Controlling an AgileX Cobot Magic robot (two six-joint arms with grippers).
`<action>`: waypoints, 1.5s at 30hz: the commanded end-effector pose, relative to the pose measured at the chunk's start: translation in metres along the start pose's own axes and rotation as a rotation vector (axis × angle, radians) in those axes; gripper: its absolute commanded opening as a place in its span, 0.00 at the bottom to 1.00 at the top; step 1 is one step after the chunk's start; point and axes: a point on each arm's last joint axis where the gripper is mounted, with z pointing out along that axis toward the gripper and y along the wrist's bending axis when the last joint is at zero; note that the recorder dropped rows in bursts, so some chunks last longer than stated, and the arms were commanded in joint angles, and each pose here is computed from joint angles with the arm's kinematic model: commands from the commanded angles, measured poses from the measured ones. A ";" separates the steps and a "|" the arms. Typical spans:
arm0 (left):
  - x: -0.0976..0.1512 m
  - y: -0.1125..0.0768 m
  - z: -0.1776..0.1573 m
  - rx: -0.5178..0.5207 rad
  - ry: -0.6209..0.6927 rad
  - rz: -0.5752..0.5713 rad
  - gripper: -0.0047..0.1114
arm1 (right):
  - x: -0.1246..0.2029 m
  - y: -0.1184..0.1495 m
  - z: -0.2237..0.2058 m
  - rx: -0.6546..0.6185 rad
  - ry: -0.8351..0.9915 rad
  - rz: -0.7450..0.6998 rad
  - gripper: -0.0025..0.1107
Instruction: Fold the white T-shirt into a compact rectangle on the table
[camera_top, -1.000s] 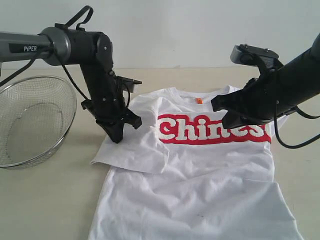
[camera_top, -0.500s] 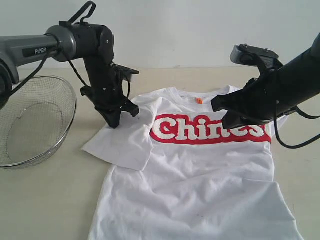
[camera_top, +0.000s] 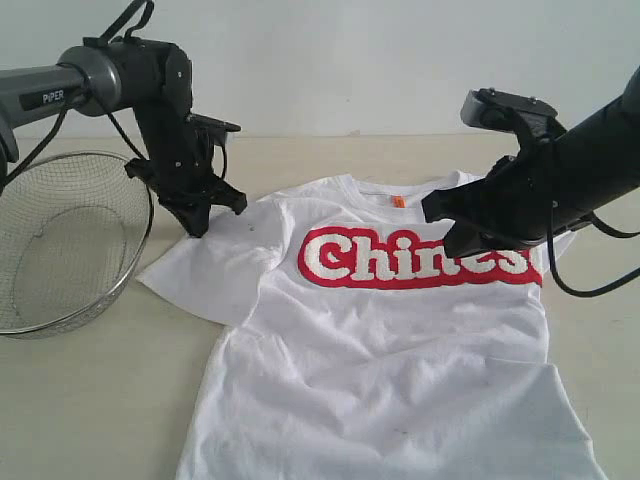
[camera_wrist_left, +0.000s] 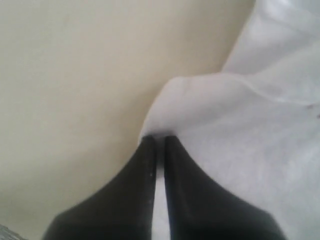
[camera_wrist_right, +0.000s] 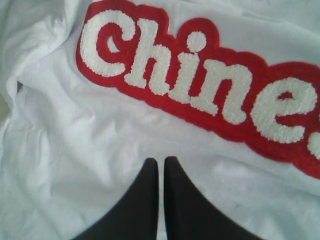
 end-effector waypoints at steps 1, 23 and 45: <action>-0.016 0.006 -0.020 -0.026 -0.122 -0.035 0.08 | -0.001 0.002 -0.001 -0.007 -0.004 -0.006 0.02; 0.003 -0.055 -0.186 0.518 -0.453 0.059 0.08 | -0.065 -0.101 -0.018 0.086 -0.090 0.308 0.02; 0.122 -0.188 -0.097 0.546 -0.169 0.290 0.08 | -0.024 -0.175 0.072 0.179 0.130 0.427 0.02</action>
